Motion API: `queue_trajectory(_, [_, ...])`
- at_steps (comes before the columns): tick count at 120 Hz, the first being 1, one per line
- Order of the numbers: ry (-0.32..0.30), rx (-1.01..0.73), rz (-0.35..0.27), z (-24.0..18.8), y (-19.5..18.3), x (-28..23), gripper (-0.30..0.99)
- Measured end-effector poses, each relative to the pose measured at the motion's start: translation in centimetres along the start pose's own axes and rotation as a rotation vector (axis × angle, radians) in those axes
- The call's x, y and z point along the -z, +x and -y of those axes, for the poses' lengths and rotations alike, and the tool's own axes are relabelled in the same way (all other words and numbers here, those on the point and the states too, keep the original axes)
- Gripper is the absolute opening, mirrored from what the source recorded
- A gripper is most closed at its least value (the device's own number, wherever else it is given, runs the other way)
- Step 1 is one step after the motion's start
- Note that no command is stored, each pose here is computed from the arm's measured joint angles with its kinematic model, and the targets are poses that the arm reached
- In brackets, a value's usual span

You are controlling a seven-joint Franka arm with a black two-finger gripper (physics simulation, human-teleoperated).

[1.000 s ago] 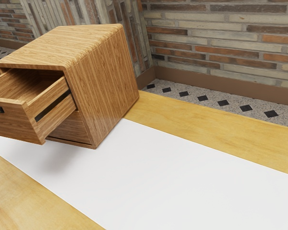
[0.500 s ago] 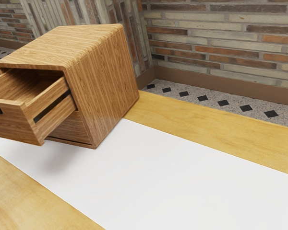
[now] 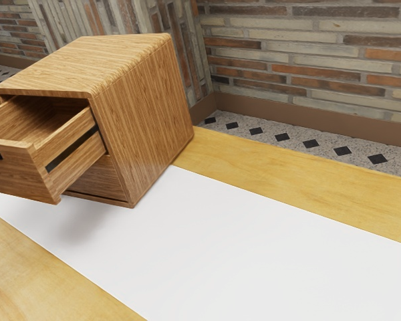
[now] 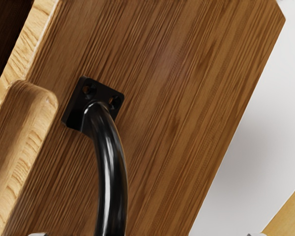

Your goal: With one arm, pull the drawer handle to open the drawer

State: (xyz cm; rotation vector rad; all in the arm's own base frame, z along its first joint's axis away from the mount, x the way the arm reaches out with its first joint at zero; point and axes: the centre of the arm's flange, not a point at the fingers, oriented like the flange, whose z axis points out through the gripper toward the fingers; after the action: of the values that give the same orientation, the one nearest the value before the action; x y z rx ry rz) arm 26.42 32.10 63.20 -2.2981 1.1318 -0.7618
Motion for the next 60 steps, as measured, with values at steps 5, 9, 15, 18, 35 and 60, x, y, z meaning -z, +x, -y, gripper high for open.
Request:
queue_trajectory(5, [0.007, 0.000, -0.002, 0.1, 0.0, 0.3, 0.52])
queue_trajectory(9, [0.013, -0.001, -0.004, 0.1, 0.0, 0.6, 0.52])
queue_trajectory(15, [0.021, -0.002, -0.005, 0.2, 0.1, 1.0, 0.52])
queue_trajectory(18, [0.028, -0.004, -0.007, 0.3, 0.2, 1.4, 0.52])
queue_trajectory(35, [0.128, -0.071, 0.006, 3.1, 3.9, 10.2, 0.52])
queue_trajectory(60, [-0.067, -0.389, -0.099, -2.8, 34.5, 22.0, 0.59])
